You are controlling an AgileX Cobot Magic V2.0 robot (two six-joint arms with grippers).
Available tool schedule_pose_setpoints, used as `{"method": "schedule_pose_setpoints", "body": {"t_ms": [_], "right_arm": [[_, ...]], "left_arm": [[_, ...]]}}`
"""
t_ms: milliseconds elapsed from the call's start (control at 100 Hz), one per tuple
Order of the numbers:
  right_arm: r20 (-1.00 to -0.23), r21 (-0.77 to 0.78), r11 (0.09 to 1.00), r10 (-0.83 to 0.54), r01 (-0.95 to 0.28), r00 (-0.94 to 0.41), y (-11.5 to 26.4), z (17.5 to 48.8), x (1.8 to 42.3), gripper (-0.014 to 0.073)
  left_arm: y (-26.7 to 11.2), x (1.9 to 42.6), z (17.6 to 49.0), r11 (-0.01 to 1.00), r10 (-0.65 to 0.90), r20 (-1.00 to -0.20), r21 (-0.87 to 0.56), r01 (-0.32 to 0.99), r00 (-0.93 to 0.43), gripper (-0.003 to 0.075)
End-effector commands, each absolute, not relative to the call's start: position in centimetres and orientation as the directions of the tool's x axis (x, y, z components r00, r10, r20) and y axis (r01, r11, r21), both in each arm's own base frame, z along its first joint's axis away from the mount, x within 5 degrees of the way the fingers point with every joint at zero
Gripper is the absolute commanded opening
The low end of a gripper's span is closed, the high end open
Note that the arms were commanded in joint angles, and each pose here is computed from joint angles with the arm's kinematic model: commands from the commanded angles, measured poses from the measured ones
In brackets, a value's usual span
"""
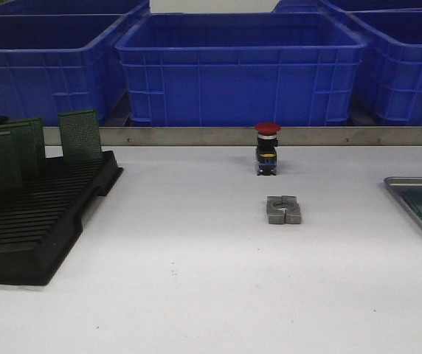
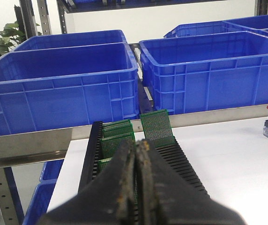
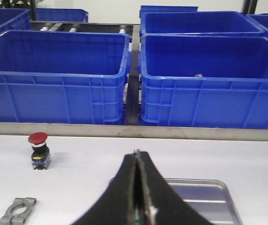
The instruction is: Place circuit board on tray
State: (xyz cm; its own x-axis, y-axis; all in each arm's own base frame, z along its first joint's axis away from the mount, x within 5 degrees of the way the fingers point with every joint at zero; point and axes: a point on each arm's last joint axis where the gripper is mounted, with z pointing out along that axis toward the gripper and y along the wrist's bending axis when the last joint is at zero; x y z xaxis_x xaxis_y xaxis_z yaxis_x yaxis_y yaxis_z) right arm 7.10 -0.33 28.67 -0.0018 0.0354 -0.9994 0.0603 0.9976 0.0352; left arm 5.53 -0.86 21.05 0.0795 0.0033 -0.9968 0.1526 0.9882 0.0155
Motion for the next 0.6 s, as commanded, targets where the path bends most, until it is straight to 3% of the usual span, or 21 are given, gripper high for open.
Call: {"method": "schedule_pose_setpoints", "body": {"t_ms": [0,350,590], "right_arm": [[-0.994,0.015,0.996,0.005,0.092,0.107,-0.6,30.2,6.4,-0.0069],[-0.980,-0.005,0.995,-0.025,0.099,0.196,-0.3,28.0,3.3,-0.0069],[-0.990,0.020,0.997,0.009,0.074,0.143,-0.3,25.4,4.2,-0.0069]], "left_arm": [[-0.9,5.1,22.0,0.987,-0.034,-0.981,-0.002,0.162,0.192,-0.0018],[-0.9,5.1,22.0,0.987,-0.034,-0.981,-0.002,0.162,0.192,-0.0018],[-0.9,5.1,22.0,0.987,-0.034,-0.981,-0.002,0.162,0.192,-0.0018]]}}
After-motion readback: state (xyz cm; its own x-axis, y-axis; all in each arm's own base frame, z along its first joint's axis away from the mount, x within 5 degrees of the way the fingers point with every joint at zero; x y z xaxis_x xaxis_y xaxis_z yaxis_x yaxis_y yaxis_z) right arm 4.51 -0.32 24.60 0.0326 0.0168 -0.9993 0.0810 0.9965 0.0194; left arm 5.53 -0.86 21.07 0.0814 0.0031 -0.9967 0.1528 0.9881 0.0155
